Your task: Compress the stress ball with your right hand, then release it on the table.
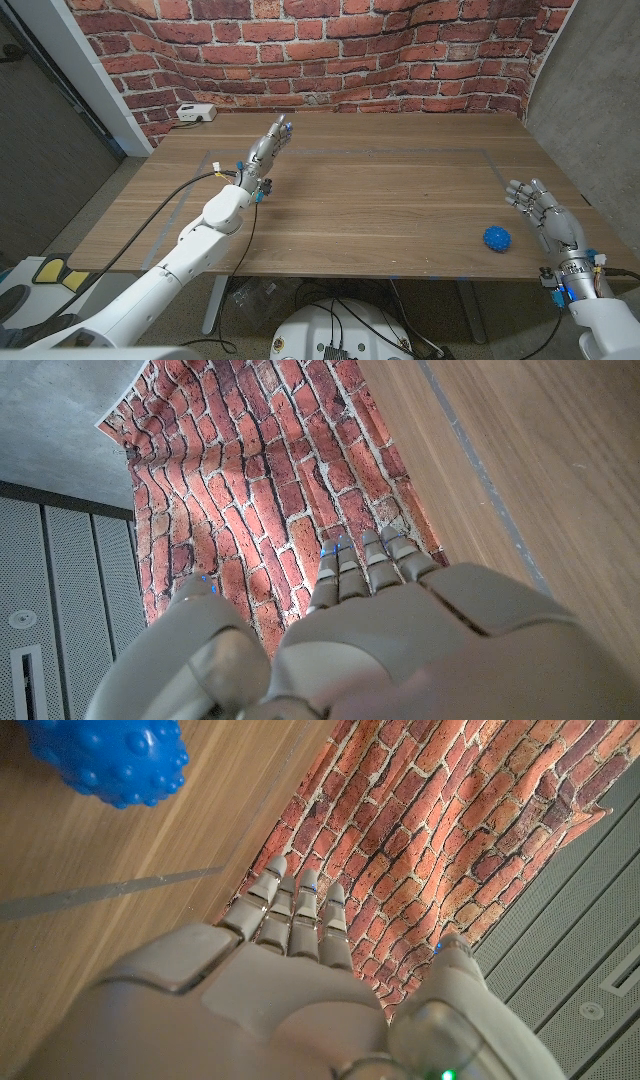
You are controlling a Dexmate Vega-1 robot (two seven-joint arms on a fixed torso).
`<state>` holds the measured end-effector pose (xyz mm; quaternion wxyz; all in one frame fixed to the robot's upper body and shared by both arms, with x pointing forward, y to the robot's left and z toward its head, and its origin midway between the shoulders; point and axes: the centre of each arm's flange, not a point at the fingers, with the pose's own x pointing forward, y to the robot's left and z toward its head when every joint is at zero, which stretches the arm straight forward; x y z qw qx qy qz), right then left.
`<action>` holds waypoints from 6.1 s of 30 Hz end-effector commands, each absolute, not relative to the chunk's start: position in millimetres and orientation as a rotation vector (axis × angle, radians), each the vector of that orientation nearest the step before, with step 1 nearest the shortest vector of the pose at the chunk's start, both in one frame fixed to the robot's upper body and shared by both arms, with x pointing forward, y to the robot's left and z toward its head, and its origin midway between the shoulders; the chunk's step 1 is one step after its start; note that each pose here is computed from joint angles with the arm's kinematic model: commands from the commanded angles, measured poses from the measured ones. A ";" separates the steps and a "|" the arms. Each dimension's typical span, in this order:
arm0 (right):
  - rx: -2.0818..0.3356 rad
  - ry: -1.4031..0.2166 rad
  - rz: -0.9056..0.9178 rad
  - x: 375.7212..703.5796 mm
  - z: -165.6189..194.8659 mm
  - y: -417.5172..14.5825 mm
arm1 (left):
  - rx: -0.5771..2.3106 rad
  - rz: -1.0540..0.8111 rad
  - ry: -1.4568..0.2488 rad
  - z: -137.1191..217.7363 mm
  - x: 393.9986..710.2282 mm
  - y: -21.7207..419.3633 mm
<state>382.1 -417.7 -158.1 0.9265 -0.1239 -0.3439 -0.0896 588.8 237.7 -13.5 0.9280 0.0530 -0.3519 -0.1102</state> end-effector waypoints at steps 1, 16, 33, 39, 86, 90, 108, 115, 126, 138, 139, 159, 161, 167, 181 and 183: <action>-0.403 -0.686 -0.276 374.2 -157.0 -419.6 | 0.096 -0.235 -0.735 -9.9 593.4 231.7; -0.594 -0.651 -0.374 366.1 -156.6 -417.5 | 0.109 -0.237 -0.724 -8.3 600.1 227.7; -0.762 -0.637 -0.439 362.8 -150.2 -410.6 | 0.103 -0.242 -0.715 -8.4 607.6 227.4; -0.813 -0.641 -0.447 362.9 -149.7 -406.3 | 0.106 -0.243 -0.715 -7.9 609.3 226.7; -1.195 -0.378 -0.470 371.5 -140.8 -390.6 | 0.092 -0.244 -0.697 -8.0 622.6 224.9; -1.208 -0.349 -0.468 371.9 -141.9 -389.7 | 0.091 -0.246 -0.695 -8.6 622.9 224.8; -1.276 -0.195 -0.442 375.0 -146.5 -387.8 | 0.085 -0.261 -0.693 -9.4 625.4 222.1; -1.298 -0.162 -0.432 376.8 -146.2 -386.1 | 0.082 -0.260 -0.689 -10.8 625.2 223.1; -1.334 -0.084 -0.389 385.9 -141.6 -383.4 | 0.076 -0.261 -0.680 -12.2 628.5 223.3; -1.348 -0.040 -0.390 391.0 -141.9 -382.1 | 0.075 -0.267 -0.675 -11.3 631.9 222.4; -1.350 -0.039 -0.389 391.5 -142.4 -382.0 | 0.076 -0.268 -0.674 -11.5 632.2 222.2; -1.357 0.017 -0.376 398.1 -150.6 -380.5 | 0.076 -0.275 -0.669 -9.3 635.6 220.1; -1.355 0.020 -0.376 399.4 -151.3 -380.3 | 0.074 -0.274 -0.669 -9.3 635.6 220.3; -1.343 0.016 -0.378 402.9 -153.7 -380.2 | 0.073 -0.265 -0.662 -11.0 636.0 221.7; -1.343 0.035 -0.381 411.0 -157.9 -379.6 | 0.063 -0.256 -0.648 -14.0 637.4 223.1; -1.345 0.036 -0.389 412.1 -158.7 -379.5 | 0.063 -0.257 -0.647 -14.0 637.9 223.0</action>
